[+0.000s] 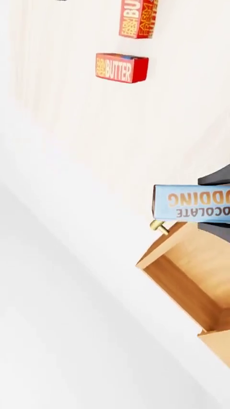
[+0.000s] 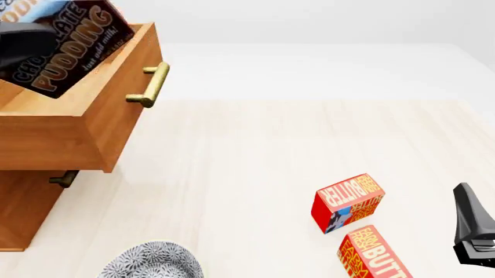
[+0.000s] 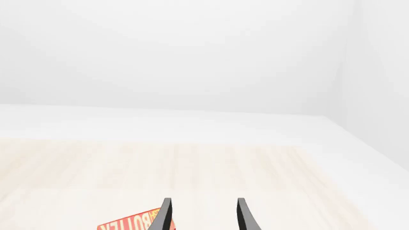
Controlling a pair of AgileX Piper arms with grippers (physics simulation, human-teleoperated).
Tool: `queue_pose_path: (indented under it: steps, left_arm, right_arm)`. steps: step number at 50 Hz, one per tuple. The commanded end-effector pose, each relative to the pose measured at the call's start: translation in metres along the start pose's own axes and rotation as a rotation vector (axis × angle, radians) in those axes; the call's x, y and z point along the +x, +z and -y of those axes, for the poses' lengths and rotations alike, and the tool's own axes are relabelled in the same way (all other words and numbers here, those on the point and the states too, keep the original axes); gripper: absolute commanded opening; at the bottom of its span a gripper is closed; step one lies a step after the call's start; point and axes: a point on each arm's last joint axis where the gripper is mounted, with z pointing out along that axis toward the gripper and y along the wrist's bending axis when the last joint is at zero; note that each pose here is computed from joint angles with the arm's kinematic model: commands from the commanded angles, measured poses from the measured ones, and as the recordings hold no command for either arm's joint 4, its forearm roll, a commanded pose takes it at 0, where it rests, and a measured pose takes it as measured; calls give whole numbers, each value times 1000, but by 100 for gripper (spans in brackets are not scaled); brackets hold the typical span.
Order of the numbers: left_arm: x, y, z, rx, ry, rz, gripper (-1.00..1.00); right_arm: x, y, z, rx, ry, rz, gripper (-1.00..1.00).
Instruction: Put the chocolate pudding in the top drawer of the cabinet and close it.
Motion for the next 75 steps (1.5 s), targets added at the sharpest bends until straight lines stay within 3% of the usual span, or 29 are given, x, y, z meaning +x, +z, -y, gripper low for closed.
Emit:
queue_pose_path:
  steps: [1,12,21,28,31,33,46,55,57,75]
  left_arm:
    - [-7,-16,-15,-92,-11,-22,-100]
    - [-8,-1,-34,-174,-114,-106,-100]
    - [-10,18,-49,-204,-260,-159,-100]
    - [-4,29,-60,-248,-330,-200,-100]
    - [0,34,-65,-272,-364,-218,-100]
    - [12,36,-69,-308,-331,-252,-100]
    - [33,66,-95,-371,-462,-339,-100]
    - [47,74,-103,-406,-471,-369,-100]
    - [48,81,-100,-377,-471,-371,-100]
    - [81,77,-90,-384,-438,-464,-100]
  right_arm:
    - [1,0,-1,-9,14,-10,100]
    - [1,0,-1,-10,5,-4,100]
    - [1,0,-1,-10,13,-10,100]
    - [1,0,-1,-9,14,-11,100]
    - [1,0,-1,-9,14,-10,100]
    - [1,0,-1,-9,14,-10,100]
    - [1,0,-1,-10,14,-10,100]
    - [1,0,-1,-10,14,-10,100]
    - [1,0,-1,-10,14,-10,100]
    - [1,0,-1,-10,14,-11,100]
